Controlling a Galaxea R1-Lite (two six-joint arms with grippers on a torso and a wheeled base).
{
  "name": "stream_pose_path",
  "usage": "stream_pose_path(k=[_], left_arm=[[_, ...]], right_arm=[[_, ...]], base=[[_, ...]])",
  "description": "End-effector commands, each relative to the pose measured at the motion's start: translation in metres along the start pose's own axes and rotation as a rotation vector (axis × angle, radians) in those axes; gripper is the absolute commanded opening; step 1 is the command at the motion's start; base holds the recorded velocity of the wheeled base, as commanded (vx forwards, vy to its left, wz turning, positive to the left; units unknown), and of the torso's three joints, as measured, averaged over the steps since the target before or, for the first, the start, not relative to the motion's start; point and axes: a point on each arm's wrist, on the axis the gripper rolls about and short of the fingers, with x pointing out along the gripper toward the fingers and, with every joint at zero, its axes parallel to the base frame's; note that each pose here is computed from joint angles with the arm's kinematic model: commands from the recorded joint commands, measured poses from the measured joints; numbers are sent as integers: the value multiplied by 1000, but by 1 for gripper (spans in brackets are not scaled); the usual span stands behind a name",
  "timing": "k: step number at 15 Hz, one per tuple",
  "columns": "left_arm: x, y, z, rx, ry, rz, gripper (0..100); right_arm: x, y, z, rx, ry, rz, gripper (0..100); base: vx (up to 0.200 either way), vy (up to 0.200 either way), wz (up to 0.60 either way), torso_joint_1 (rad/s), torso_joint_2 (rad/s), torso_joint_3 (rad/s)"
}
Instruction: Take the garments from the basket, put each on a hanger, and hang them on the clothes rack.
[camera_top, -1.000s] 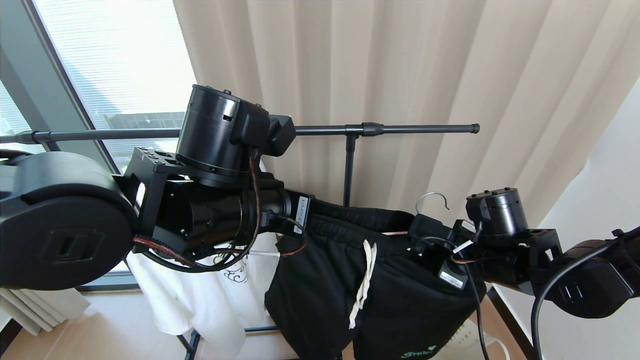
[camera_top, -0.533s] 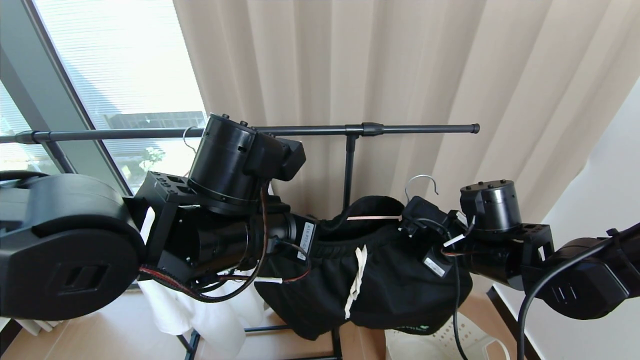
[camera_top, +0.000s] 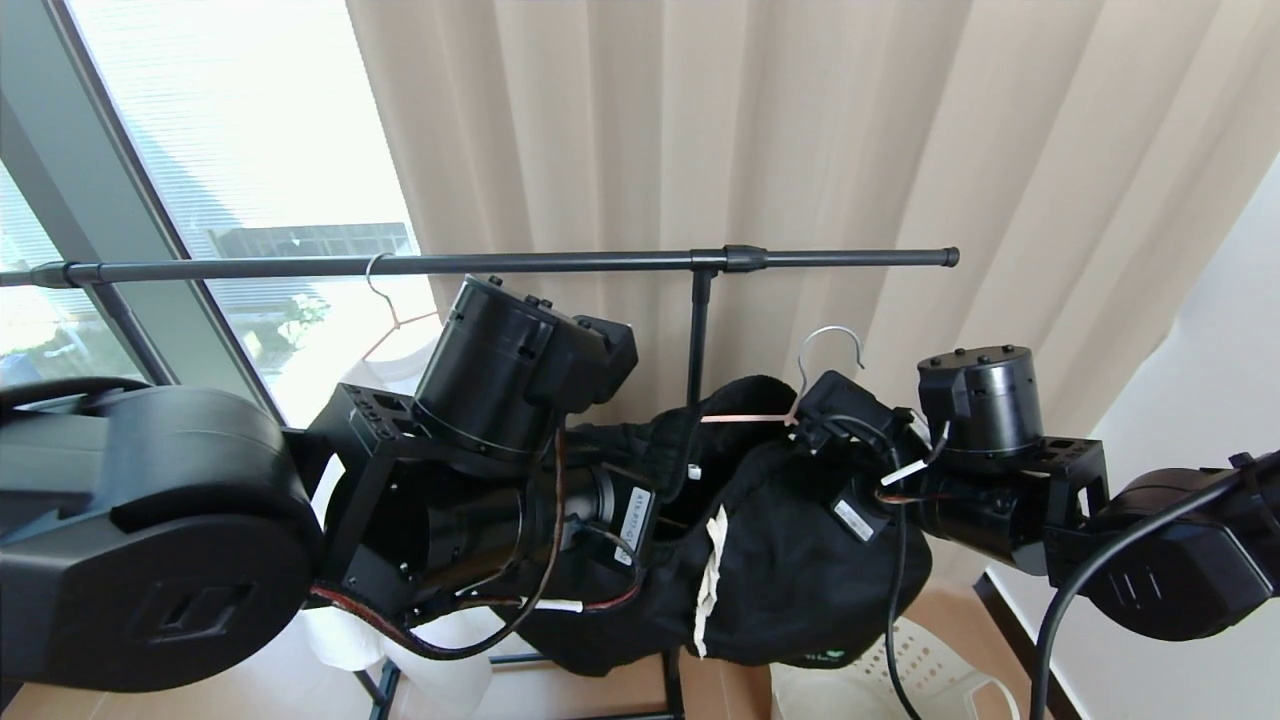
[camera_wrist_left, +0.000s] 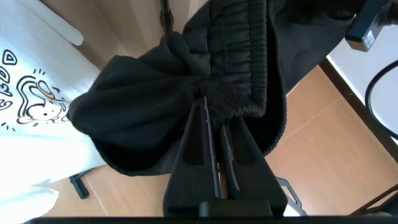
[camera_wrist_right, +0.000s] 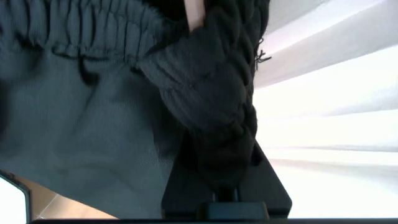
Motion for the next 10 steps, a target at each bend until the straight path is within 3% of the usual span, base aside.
stream_pose_path(k=[1,10], left_arm=[[3,-2,-3,-3,12,-3,0],[19,-6,-9,-39,52,4,0]], right_arm=[[-3,0,3,2,-12,-2,0],[-29,6,8,-16,-58,7,0]], base=[[0,0,0,0,0,0],[0,0,0,0,0,0]])
